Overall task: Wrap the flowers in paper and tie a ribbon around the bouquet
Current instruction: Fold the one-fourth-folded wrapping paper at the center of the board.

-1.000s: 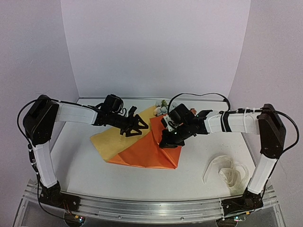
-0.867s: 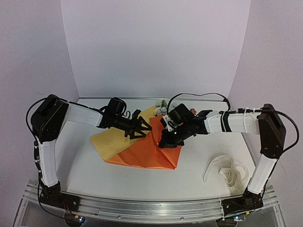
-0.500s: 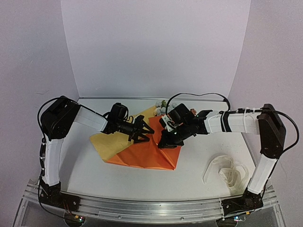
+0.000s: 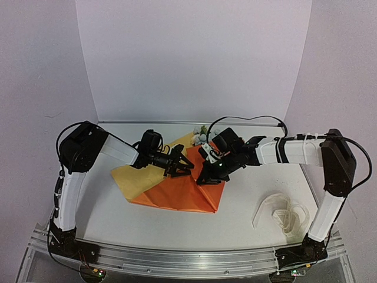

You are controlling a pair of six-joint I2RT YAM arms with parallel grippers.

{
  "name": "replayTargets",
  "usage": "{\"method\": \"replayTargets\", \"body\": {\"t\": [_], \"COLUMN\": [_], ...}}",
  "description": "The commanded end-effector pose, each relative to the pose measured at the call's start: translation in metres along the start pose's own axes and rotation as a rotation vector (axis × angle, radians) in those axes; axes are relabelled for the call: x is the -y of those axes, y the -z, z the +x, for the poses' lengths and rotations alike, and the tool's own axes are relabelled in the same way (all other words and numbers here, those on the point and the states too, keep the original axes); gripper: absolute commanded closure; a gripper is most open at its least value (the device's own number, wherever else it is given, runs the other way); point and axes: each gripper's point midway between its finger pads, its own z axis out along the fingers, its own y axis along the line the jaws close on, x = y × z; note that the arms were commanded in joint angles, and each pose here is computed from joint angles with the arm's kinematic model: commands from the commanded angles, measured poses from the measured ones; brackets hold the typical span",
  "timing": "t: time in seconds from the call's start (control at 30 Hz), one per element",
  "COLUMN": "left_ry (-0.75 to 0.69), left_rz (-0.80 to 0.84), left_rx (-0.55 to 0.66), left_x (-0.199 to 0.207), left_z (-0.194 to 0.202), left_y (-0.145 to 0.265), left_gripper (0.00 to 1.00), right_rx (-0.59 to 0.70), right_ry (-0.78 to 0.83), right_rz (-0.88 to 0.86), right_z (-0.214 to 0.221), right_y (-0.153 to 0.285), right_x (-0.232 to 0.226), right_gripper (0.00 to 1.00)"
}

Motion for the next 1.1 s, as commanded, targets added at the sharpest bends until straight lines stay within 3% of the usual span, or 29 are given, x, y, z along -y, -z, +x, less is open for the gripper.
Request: {"method": "replayTargets", "body": {"t": [0.0,0.17,0.33,0.47,0.63,0.73,0.8,0.87,0.97,1.07], "left_ry": [-0.095,-0.137,-0.149,-0.147,-0.138,-0.152,-0.172,-0.201,-0.217,-0.228], "left_rz": [0.06,0.062,0.078,0.078,0.076,0.06,0.013,-0.059,-0.175,-0.249], "left_rx": [-0.007,-0.018,-0.052,-0.055,-0.05,-0.007,0.043,0.095,0.163,0.205], "left_x": [0.023,0.025,0.027,0.026,0.023,0.024,0.023,0.018,0.003,-0.011], "left_z": [-0.01,-0.011,-0.005,-0.004,-0.004,-0.008,-0.011,-0.014,-0.017,-0.016], "left_y": [-0.001,-0.002,-0.007,-0.007,-0.007,-0.003,0.002,0.008,0.018,0.026], "left_gripper": [0.61,0.72,0.66,0.67,0.85,0.99,1.0,1.0,1.0,1.0], "right_rx": [-0.008,-0.028,-0.05,-0.058,-0.067,-0.056,-0.035,-0.017,0.012,0.046], "right_ry": [0.018,0.023,0.03,0.028,0.027,0.014,0.004,-0.008,-0.04,-0.081], "right_rz": [-0.041,-0.049,-0.065,-0.073,-0.072,-0.03,0.005,0.038,0.09,0.147], "right_z": [0.0,0.004,0.007,0.007,0.008,0.009,0.009,0.012,0.013,0.015], "right_y": [0.006,0.009,0.01,0.008,0.007,0.008,0.012,0.017,0.024,0.029], "right_x": [-0.002,-0.001,-0.003,-0.004,-0.004,0.004,0.01,0.018,0.03,0.045], "right_gripper": [1.0,1.0,1.0,1.0,1.0,0.82,0.59,0.43,0.32,0.28]}}
